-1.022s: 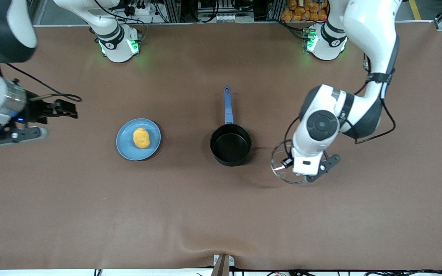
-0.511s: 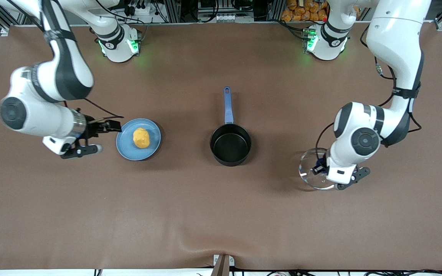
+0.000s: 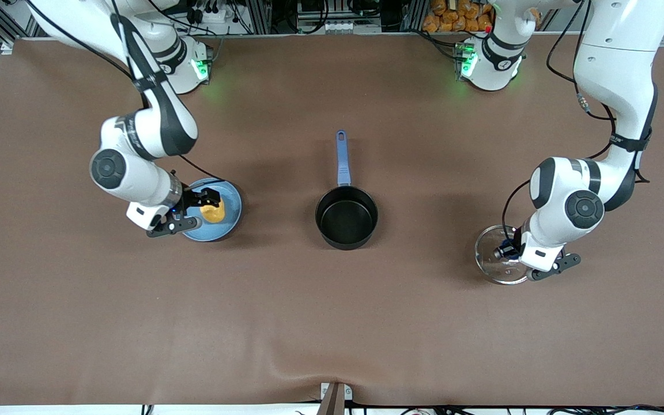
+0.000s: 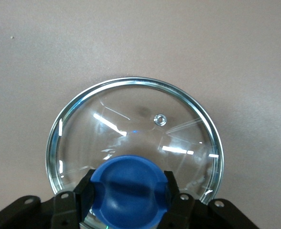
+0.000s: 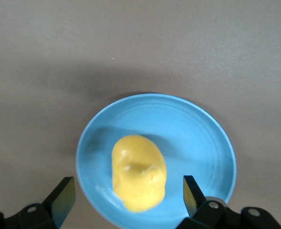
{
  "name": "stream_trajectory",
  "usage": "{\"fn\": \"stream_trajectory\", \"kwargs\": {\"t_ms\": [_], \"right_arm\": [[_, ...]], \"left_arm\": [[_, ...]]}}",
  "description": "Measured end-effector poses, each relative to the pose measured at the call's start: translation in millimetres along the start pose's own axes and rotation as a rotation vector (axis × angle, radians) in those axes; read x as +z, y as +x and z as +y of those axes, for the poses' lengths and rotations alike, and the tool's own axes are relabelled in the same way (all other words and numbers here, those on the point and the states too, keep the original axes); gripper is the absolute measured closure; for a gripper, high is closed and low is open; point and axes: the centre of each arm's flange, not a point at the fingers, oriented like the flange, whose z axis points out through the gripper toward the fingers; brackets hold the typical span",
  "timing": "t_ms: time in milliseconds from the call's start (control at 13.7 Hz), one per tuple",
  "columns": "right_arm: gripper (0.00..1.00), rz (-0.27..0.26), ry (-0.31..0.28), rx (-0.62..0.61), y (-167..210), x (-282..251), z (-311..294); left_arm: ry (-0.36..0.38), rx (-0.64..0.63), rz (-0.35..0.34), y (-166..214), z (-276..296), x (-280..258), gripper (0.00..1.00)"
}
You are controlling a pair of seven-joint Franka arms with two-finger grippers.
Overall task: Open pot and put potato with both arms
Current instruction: 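Set the lid down with the left gripper while the right gripper grasps the potato, then carry the potato over the pot with the right gripper while the left gripper withdraws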
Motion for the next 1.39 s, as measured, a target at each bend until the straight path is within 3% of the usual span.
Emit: {"fn": "stream_trajectory", "kwargs": {"t_ms": [73,365,438,657,876,1169,1388], "right_arm": [[0.0,0.002,-0.003,0.005,1,16,4],[0.0,0.001,-0.011,0.001,-1,55,3],[0.0,0.003,-0.014,-0.003,-4,60,1],[0.06,-0.006,-0.021,-0.021,-12,69,-6],[0.34,-0.025,-0.022,-0.032,-8,61,-10],[0.34,-0.124,-0.006,0.035,26,-14,-29],[0.34,-0.09,-0.004,0.126,51,-87,-81]], "left_arm": [[0.001,0.002,-0.004,-2,1,2,0.39],[-0.014,0.004,0.021,3,5,-12,0.04],[-0.022,0.005,0.038,5,7,-23,0.0],[-0.029,0.003,0.076,10,7,-80,0.0],[-0.004,0.002,0.044,9,10,-152,0.0],[-0.001,0.011,0.019,6,21,-212,0.0],[-0.002,0.013,0.021,4,22,-230,0.0]]}}
